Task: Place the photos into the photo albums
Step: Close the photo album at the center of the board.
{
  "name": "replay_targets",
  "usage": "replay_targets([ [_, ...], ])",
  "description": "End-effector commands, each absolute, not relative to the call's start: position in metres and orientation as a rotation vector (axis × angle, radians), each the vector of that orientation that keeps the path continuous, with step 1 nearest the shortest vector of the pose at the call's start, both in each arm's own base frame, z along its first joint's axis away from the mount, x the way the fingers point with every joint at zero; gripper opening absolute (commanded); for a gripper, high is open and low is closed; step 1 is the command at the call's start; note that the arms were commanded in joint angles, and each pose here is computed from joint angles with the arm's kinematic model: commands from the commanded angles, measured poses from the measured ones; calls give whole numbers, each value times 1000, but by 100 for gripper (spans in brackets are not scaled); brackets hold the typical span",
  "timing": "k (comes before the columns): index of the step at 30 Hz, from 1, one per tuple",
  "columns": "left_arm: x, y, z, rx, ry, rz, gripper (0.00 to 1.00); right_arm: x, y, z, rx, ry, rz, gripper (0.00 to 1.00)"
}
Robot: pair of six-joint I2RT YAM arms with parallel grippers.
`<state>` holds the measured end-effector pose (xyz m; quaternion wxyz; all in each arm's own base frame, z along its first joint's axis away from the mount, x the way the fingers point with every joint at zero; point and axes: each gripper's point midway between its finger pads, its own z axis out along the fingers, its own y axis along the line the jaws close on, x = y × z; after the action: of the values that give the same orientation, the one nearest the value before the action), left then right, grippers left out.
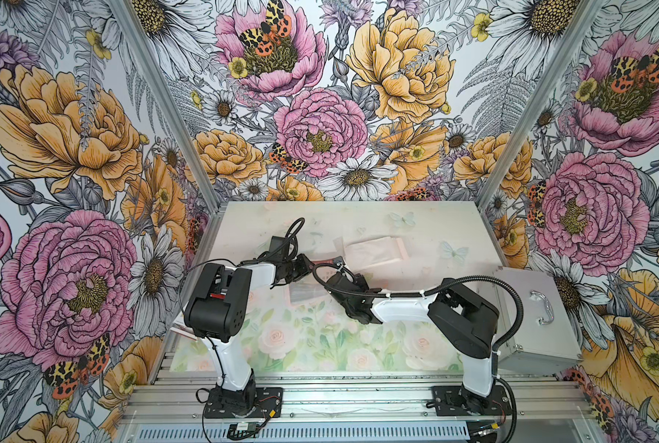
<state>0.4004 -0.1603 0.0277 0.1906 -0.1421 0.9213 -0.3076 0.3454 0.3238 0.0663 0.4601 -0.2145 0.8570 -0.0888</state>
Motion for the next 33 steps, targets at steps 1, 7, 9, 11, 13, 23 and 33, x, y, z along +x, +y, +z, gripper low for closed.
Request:
replay_targets([
  [1, 358, -141, -28, -537, 2794, -723, 35, 334, 348, 80, -728, 2003, -351, 14],
  [7, 358, -137, -37, -562, 2793, -728, 35, 313, 370, 74, -941, 1958, -441, 15],
  [9, 358, -137, -37, -561, 2790, -729, 35, 307, 372, 66, -1007, 1967, -472, 15],
  [11, 358, -136, -35, -561, 2787, -730, 35, 304, 370, 56, -1055, 1986, -515, 15],
  [13, 358, -136, -34, -557, 2784, -733, 35, 301, 366, 47, -1089, 2004, -557, 16],
  [23, 368, -122, -4, -556, 2725, -736, 35, 282, 343, 20, -1282, 2077, -735, 23],
  [33, 381, -102, 15, -576, 2663, -746, 35, 271, 334, 18, -1461, 2020, -869, 31],
])
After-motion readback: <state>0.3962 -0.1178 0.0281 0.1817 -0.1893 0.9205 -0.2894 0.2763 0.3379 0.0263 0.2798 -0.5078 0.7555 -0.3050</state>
